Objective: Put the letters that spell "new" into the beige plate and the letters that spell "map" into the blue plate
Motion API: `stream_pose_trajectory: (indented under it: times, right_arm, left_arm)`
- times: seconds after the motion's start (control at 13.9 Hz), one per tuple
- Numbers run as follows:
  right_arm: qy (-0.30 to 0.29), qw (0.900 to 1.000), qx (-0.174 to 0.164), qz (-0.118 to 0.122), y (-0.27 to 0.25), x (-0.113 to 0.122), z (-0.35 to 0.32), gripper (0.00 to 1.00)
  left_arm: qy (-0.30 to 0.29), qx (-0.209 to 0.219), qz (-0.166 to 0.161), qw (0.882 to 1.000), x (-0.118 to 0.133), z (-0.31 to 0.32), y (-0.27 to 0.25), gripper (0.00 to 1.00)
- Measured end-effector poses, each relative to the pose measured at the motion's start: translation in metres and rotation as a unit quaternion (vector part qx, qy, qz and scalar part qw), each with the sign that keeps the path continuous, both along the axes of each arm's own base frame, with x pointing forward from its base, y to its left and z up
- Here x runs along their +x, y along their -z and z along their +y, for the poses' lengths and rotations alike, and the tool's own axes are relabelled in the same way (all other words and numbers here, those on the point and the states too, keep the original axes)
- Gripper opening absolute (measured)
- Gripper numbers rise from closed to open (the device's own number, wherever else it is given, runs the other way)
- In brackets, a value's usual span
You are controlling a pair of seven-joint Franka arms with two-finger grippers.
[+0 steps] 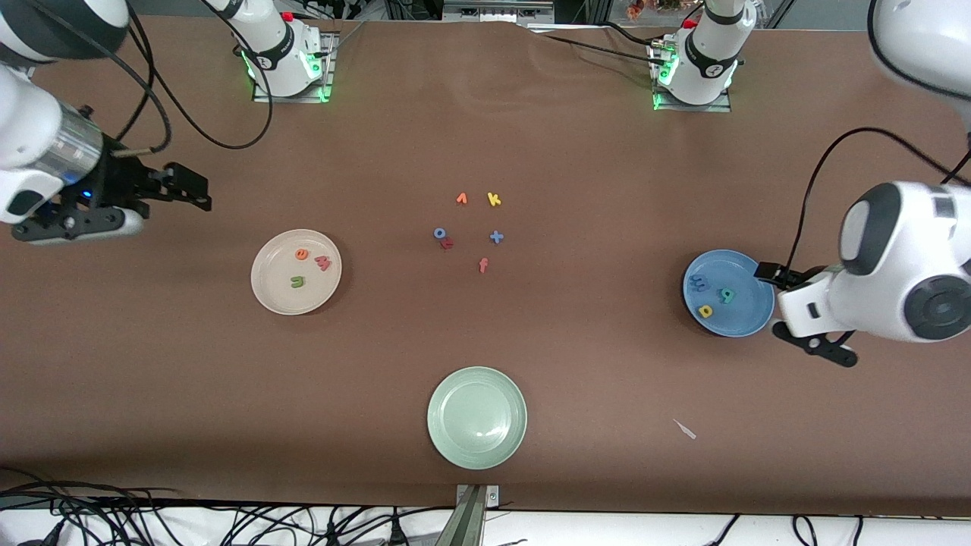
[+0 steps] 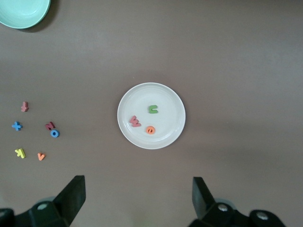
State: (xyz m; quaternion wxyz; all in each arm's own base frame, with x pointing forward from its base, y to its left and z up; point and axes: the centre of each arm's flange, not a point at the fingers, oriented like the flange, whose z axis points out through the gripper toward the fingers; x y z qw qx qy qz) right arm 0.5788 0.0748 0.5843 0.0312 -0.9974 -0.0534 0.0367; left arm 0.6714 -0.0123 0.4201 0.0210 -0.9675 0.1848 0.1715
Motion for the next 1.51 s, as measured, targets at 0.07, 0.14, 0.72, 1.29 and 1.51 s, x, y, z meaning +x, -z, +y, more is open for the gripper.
stream_pose_trajectory:
  times: [0.07,0.14,0.72,1.29,1.51]
  right_arm:
    - [0.000,1.000,-0.001,0.007,-0.001,-0.005,-0.002,1.00]
    - [0.000,1.000,-0.001,0.014,0.001,-0.007,-0.002,1.00]
    - [-0.003,1.000,-0.017,0.022,0.010,-0.007,-0.003,1.00]
    - [0.012,0.999,-0.026,0.018,0.003,-0.008,-0.022,1.00]
    - [0.012,0.999,-0.026,0.016,0.002,-0.008,-0.022,1.00]
  left_arm:
    - [-0.009,-0.001,-0.012,1.000,-0.008,0.001,-0.021,1.00]
    - [-0.015,0.001,-0.025,1.000,-0.017,0.001,-0.040,1.00]
    - [-0.154,0.016,-0.107,0.982,-0.090,-0.021,-0.108,1.00]
    - [-0.206,-0.043,-0.154,0.965,-0.122,0.003,-0.183,1.00]
    - [-0.203,-0.040,-0.137,0.969,-0.130,0.001,-0.197,1.00]
